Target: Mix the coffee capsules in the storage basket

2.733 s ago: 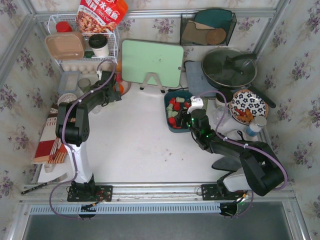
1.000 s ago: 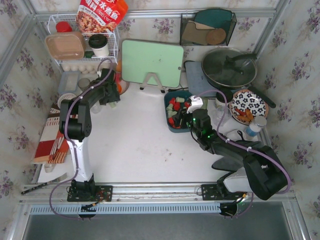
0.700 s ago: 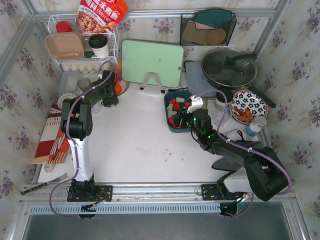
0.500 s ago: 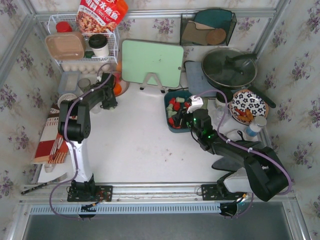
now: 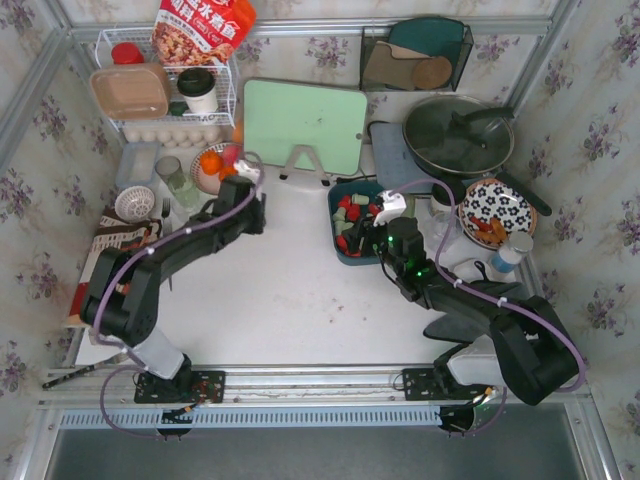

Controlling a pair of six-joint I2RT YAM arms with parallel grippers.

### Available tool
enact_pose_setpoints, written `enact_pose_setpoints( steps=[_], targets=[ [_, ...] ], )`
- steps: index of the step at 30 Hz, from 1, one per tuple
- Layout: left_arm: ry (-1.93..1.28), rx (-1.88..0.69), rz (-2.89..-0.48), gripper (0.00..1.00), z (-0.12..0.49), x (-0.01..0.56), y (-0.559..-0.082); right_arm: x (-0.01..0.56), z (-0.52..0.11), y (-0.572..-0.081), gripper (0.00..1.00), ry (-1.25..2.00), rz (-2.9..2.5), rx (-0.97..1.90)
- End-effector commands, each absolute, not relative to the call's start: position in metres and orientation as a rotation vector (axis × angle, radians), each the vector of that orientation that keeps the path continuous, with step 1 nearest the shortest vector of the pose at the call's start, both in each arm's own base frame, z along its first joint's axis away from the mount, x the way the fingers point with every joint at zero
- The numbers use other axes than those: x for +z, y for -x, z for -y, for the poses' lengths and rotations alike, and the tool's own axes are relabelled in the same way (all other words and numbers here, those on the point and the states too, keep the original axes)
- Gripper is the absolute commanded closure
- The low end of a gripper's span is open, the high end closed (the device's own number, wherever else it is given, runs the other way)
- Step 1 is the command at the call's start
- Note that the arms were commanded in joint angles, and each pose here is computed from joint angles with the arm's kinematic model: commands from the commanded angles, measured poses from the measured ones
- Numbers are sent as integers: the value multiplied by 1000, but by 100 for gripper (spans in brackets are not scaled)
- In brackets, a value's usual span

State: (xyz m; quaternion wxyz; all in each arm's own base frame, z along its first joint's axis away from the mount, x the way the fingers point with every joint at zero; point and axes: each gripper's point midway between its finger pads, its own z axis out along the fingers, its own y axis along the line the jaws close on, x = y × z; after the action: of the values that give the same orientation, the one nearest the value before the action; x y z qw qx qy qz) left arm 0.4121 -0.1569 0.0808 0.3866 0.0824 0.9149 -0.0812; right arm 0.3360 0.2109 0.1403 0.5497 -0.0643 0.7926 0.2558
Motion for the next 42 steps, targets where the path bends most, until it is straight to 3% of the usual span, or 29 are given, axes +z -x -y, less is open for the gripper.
enact_pose_setpoints(
  steps=[1,12,18,34,42],
  targets=[
    [-591,-307,-1959,72,221,126,-402,148,-215,-338,38,147,-1850,634],
    [-1085,-530,-1312,71,314,165,-297,194,-244,-316,38,198,-1776,887],
    [-1144,-557,-1212,71,335,178,-282,213,-272,-298,37,300,-1776,1019],
    [-1158,-544,-1151,71,352,191,-289,187,-266,-299,38,330,-1927,906],
    [-1194,-536,-1132,71,359,194,-284,182,-271,-299,45,336,-1939,935]
  ],
)
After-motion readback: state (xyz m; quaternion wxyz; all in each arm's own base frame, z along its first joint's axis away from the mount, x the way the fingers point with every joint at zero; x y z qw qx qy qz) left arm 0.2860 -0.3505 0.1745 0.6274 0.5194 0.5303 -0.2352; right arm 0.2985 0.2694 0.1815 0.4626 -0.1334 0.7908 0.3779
